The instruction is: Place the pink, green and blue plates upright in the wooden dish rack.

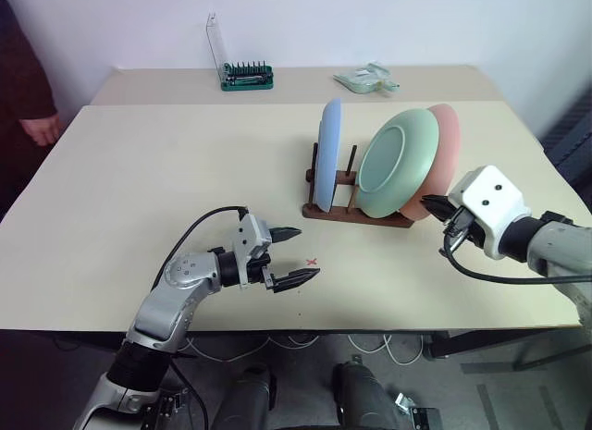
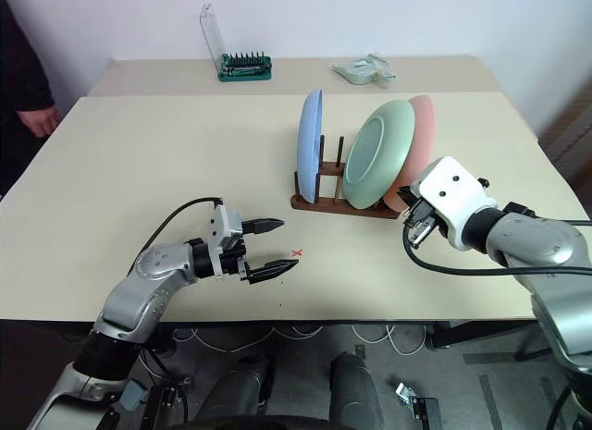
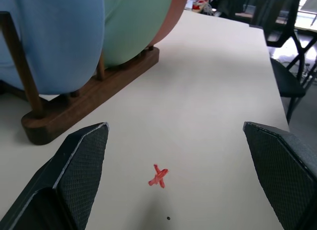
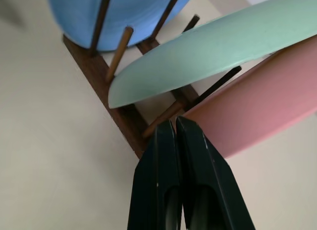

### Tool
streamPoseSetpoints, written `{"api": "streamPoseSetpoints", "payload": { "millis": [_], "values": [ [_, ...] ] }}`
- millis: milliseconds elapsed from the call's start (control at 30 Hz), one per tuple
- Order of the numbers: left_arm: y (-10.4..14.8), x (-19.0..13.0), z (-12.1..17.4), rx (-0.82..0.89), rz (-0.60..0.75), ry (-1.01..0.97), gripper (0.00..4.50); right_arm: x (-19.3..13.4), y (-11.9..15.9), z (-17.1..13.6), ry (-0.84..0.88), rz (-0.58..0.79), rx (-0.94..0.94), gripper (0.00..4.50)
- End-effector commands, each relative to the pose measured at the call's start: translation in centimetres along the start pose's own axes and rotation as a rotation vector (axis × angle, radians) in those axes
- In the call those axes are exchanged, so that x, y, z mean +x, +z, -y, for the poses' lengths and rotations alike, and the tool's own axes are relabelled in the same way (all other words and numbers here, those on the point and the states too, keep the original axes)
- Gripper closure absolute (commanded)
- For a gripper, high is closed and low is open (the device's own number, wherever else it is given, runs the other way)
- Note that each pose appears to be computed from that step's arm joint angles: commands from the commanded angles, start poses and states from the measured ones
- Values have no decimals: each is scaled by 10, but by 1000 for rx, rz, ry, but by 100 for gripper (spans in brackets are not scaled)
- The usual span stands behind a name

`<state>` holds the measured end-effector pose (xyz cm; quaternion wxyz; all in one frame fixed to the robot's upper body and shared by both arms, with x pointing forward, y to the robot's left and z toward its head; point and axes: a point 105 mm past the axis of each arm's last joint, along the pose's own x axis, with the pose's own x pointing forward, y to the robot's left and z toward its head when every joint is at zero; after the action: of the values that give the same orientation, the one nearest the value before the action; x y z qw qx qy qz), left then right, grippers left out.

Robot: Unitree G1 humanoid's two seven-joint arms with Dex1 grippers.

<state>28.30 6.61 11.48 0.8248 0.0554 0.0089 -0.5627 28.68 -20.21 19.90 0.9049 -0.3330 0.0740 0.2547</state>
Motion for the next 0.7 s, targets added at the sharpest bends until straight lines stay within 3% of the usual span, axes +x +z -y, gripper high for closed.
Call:
{"api": "streamPoseSetpoints", "payload": {
  "millis": [33, 333, 700],
  "values": [
    [13, -1, 3, 32, 33, 9, 0, 2, 15, 6, -23, 69, -43, 443],
    [16, -5, 3, 24, 34, 36, 0, 7, 41, -5, 40, 185, -56, 443],
    [13, -2, 5, 18, 36, 27, 0, 5, 46, -8, 41, 198, -71, 443]
  ]
}}
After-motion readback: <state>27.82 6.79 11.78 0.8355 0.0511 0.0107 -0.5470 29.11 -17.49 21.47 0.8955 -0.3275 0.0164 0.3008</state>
